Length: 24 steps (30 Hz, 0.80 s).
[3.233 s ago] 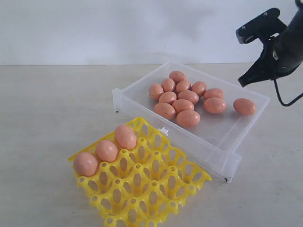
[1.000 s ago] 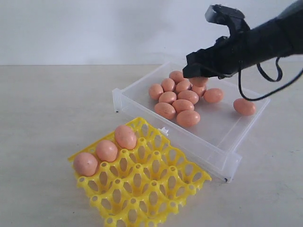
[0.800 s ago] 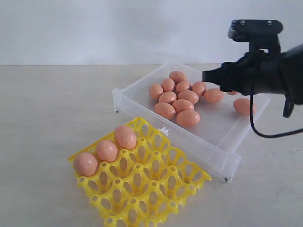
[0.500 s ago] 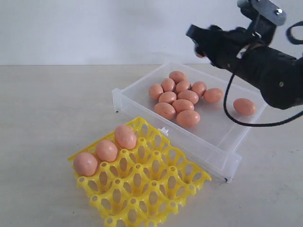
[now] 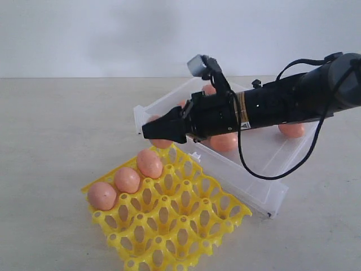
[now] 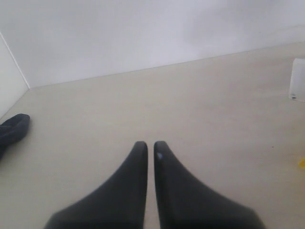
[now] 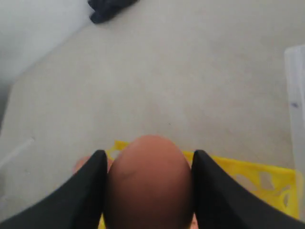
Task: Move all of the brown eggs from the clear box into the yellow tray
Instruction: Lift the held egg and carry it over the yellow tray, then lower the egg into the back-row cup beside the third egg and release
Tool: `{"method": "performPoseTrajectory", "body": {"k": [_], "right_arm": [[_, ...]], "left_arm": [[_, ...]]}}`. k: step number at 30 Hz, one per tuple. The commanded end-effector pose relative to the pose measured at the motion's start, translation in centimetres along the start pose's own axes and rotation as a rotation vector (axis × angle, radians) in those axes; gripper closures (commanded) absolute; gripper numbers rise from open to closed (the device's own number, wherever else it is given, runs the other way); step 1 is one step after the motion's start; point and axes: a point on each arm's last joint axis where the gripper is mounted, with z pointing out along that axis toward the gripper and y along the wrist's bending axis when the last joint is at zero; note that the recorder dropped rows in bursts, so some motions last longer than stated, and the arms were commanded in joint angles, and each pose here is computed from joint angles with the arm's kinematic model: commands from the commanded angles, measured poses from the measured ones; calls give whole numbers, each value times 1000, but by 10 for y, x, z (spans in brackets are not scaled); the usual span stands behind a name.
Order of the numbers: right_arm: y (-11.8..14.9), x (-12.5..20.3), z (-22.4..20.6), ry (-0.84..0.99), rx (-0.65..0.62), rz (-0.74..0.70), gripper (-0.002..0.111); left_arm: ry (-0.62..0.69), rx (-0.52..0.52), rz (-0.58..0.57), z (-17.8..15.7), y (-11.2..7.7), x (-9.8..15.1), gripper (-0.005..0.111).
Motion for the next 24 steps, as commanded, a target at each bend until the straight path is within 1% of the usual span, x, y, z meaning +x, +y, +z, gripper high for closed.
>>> {"method": "performPoseTrajectory", "body": {"k": [1, 5, 8, 10, 15, 21, 24], "right_arm": [[-2, 4, 6, 74, 99, -99, 109], [-10, 7, 8, 106, 198, -139, 109], [-16, 7, 6, 106, 273, -122, 109], [-18, 5, 6, 86, 293, -116, 109], [-19, 1, 8, 15, 288, -54, 109], [-26, 18, 18, 35, 232, -22, 109], [-29, 21, 19, 45, 241, -28, 109]], "left_arm": [[1, -2, -3, 0, 0, 1, 103], [1, -2, -3, 0, 0, 1, 103], [1, -2, -3, 0, 0, 1, 103], [1, -2, -3, 0, 0, 1, 103], [1, -2, -3, 0, 0, 1, 103], [1, -2, -3, 0, 0, 1, 103], [1, -2, -3, 0, 0, 1, 103]]}}
